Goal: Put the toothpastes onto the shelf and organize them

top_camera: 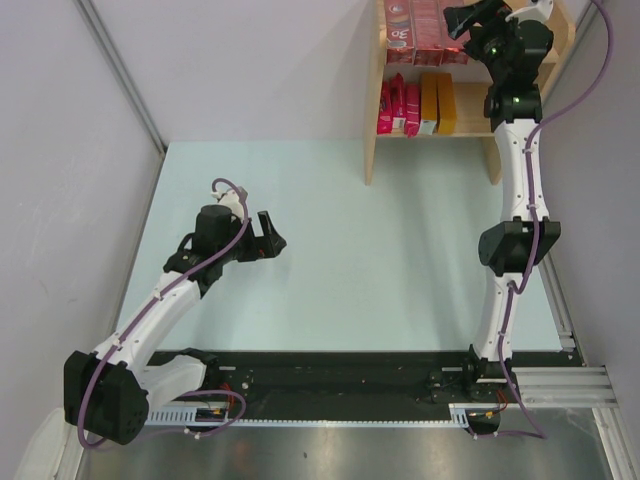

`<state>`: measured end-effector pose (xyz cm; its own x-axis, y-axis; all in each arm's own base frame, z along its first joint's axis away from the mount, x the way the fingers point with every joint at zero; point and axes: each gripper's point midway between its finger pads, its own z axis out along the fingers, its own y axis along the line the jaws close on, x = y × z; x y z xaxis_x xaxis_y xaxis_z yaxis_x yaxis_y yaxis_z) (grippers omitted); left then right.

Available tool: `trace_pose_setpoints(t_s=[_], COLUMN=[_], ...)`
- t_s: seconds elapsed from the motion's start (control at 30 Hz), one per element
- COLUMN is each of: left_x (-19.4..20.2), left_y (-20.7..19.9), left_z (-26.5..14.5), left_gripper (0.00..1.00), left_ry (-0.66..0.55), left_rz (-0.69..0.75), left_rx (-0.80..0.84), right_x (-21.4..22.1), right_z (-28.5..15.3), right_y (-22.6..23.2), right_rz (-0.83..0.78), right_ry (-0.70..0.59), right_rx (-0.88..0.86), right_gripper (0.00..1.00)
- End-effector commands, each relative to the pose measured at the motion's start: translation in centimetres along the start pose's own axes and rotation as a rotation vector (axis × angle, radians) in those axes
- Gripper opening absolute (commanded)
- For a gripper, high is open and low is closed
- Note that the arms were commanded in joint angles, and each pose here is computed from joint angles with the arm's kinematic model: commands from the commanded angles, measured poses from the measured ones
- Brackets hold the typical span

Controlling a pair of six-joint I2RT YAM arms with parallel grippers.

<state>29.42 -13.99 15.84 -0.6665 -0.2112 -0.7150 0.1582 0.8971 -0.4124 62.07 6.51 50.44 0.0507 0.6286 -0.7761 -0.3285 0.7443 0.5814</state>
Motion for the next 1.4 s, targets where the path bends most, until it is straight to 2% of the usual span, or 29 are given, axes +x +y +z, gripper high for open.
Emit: trace_pose_setpoints(t_s=[0.0, 0.23, 0.47, 0.7, 0.73, 0.93, 1.13, 1.37], left_x=[-0.3, -0.7, -1.3, -1.9, -2.1, -2.2, -2.9, -2.9], left_y=[-0.4, -0.8, -1.8, -2.8, -3.0, -3.4, -4.2, -4.8], left_z=[-0.1, -0.5, -1.7, -3.2, -3.4, -4.3, -5.5, -5.8], left_gripper=[1.0, 1.0, 1.0, 1.0, 1.0, 1.0, 1.0, 1.0], left_ry=[-0.022, -0.039, -0.064, -0.093, -0.098, -0.103, -0.147, -0.182], left_rz=[0.028, 0.031, 0.044, 0.056, 0.058, 0.059, 0.06, 0.055], left_rx=[0.024, 0.036, 0.082, 0.125, 0.128, 0.146, 0.178, 0.222], right_x=[2.1, -1.6, -4.1, -6.3, -6.3, -3.5, 2.7, 9.3], right_z=[-0.6, -3.2, -7.7, -15.6, -17.8, -25.3, -30.5, -37.0], right_y=[-0.4, -1.2, 1.8, 6.1, 6.8, 6.8, 6.8, 2.8], right_rz=[0.016, -0.032, -0.104, -0.16, -0.161, -0.155, -0.181, -0.21], right_ry=[0.083, 0.042, 0.014, -0.087, -0.095, -0.053, 0.127, 0.3], right_rx=[0.024, 0.082, 0.097, 0.091, 0.092, 0.132, 0.152, 0.258], right_gripper=[0.98, 1.0, 1.0, 1.0, 1.0, 1.0, 1.0, 1.0])
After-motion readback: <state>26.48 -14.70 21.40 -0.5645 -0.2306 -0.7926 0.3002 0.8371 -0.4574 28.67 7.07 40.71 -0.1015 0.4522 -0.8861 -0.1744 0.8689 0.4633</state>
